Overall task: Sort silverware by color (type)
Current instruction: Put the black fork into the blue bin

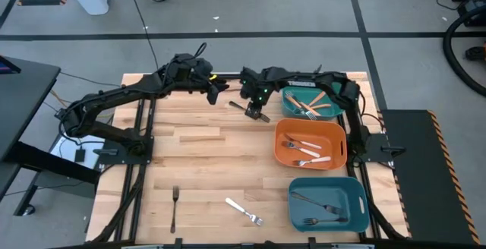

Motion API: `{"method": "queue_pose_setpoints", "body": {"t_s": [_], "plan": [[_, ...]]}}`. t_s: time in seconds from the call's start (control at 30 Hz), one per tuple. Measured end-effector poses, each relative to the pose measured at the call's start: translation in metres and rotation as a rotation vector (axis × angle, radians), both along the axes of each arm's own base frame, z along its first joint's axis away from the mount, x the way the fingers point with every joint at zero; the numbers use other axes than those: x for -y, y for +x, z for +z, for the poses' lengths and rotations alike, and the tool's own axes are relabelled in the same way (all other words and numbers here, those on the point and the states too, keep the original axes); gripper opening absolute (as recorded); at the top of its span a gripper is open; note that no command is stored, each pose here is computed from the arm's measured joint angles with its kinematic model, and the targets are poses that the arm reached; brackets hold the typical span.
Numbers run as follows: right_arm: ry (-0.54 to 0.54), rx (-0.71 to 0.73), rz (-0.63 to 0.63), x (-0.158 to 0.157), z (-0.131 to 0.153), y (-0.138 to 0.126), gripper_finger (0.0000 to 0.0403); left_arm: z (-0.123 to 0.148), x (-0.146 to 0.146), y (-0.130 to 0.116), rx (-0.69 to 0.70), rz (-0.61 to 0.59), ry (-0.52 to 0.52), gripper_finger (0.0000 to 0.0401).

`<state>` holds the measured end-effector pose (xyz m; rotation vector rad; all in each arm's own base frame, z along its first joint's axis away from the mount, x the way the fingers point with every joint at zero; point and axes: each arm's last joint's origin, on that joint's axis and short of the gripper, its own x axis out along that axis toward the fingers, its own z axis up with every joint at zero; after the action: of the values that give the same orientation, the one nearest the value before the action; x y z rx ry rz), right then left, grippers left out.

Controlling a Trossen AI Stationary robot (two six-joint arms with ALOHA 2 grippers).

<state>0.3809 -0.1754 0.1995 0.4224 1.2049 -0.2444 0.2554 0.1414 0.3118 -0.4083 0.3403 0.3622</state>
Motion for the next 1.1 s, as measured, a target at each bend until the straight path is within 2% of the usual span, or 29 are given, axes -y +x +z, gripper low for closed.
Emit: {"method": "queue_pose_setpoints", "body": {"t_s": [0.27, 0.47, 0.67, 0.83, 0.97, 1.1], "plan": [[-0.058, -0.102, 0.093, -0.012, -0.028, 0.01, 0.0103, 0.004, -0.002, -0.002, 0.023, 0.012, 0.014, 0.0142], [-0.165, -0.131, 0.102, -0.007, -0.029, 0.011, 0.0115, 0.004, -0.002, -0.002, 0.026, 0.01, 0.015, 0.0142], [-0.12, -0.099, 0.132, -0.009, -0.031, 0.013, 0.0137, 0.004, -0.002, -0.002, 0.026, 0.012, 0.009, 0.0142], [-0.179, -0.103, 0.145, -0.01, -0.034, 0.017, 0.0156, 0.004, -0.002, -0.002, 0.026, 0.012, 0.009, 0.0142], [-0.157, -0.102, 0.14, -0.01, -0.035, 0.016, 0.0163, 0.004, -0.002, -0.002, 0.025, 0.011, 0.011, 0.0142], [-0.185, -0.112, 0.109, -0.007, -0.037, 0.015, 0.0164, 0.004, -0.002, -0.002, 0.024, 0.01, 0.012, 0.0142]]}}
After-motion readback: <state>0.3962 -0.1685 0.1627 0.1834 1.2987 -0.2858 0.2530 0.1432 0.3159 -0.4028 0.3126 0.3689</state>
